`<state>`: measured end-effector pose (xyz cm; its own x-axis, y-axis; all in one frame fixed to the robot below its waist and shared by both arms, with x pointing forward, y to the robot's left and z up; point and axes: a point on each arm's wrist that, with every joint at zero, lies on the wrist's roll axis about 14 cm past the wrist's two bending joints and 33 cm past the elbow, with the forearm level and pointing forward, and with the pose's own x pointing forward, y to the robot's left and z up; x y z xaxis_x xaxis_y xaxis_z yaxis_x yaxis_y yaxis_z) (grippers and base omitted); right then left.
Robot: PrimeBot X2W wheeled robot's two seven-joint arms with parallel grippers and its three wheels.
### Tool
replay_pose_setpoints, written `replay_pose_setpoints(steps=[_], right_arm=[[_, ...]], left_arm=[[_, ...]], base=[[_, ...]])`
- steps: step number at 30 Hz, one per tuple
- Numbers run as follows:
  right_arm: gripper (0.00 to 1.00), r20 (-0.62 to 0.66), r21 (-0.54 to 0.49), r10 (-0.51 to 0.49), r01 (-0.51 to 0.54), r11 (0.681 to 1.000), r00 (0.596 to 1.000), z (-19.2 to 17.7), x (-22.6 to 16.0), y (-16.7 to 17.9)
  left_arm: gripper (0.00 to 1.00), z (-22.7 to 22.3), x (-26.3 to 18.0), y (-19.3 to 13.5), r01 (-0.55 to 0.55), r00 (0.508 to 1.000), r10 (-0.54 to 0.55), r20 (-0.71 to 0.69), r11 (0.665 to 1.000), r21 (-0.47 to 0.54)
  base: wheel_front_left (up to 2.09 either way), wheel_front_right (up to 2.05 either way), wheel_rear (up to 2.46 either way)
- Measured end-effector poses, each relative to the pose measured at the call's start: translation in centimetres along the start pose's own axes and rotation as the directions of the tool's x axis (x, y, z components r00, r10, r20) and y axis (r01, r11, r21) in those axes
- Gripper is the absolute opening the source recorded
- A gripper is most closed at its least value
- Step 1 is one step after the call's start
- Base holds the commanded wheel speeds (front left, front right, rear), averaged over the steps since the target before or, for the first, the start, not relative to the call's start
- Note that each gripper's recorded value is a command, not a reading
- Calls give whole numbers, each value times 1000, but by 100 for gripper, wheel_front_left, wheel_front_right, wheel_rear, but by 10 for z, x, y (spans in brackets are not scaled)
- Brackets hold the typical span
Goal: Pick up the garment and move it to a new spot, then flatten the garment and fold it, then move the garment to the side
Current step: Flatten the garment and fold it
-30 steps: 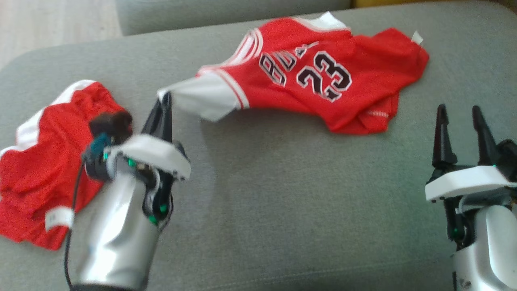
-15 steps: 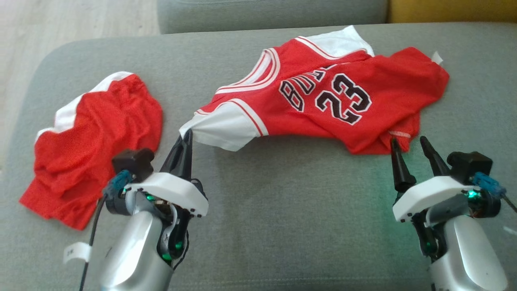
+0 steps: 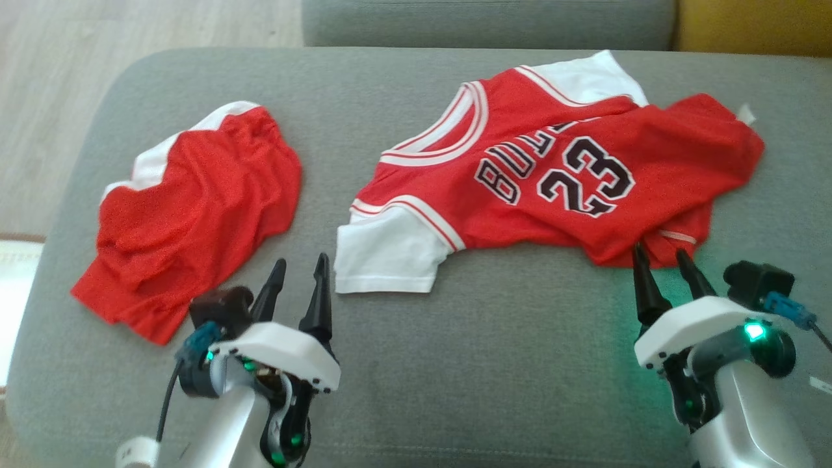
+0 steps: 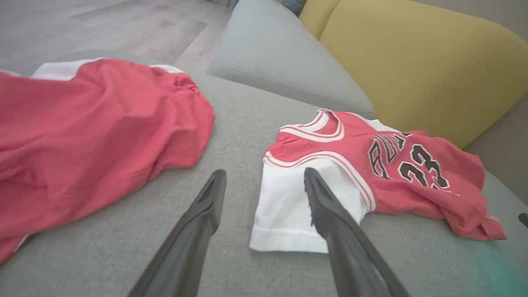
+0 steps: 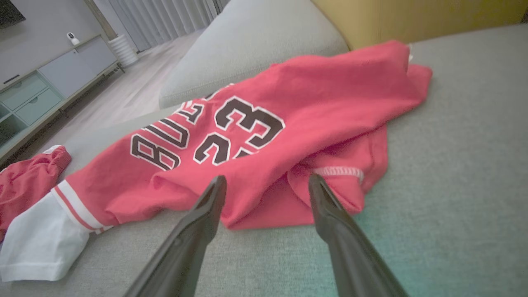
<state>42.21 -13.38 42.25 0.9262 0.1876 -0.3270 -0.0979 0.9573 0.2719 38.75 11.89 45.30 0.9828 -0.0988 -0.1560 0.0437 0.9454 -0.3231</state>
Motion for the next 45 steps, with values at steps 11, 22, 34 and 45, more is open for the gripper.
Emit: replay_pose_setpoints(steps=[11,22,34,45], right_arm=[[100,-86,19,25,-23,1000,996,-13,34,14],[0,-26,-1,17,-17,1000,1000,3,46,13],[0,131,-266,67,-30,963,989,77,33,31],[0,-89,-485,37,-75,871,995,68,88,24]], left_arm=[[100,-4,-13,24,-92,996,93,7,995,-46],[100,-6,-13,28,-112,994,112,3,992,-59],[100,-5,-19,12,-66,998,66,7,996,-65],[100,-18,-23,28,-121,992,118,-36,989,-85]], base=[[0,0,0],[0,0,0],[0,0,0],[0,0,0]])
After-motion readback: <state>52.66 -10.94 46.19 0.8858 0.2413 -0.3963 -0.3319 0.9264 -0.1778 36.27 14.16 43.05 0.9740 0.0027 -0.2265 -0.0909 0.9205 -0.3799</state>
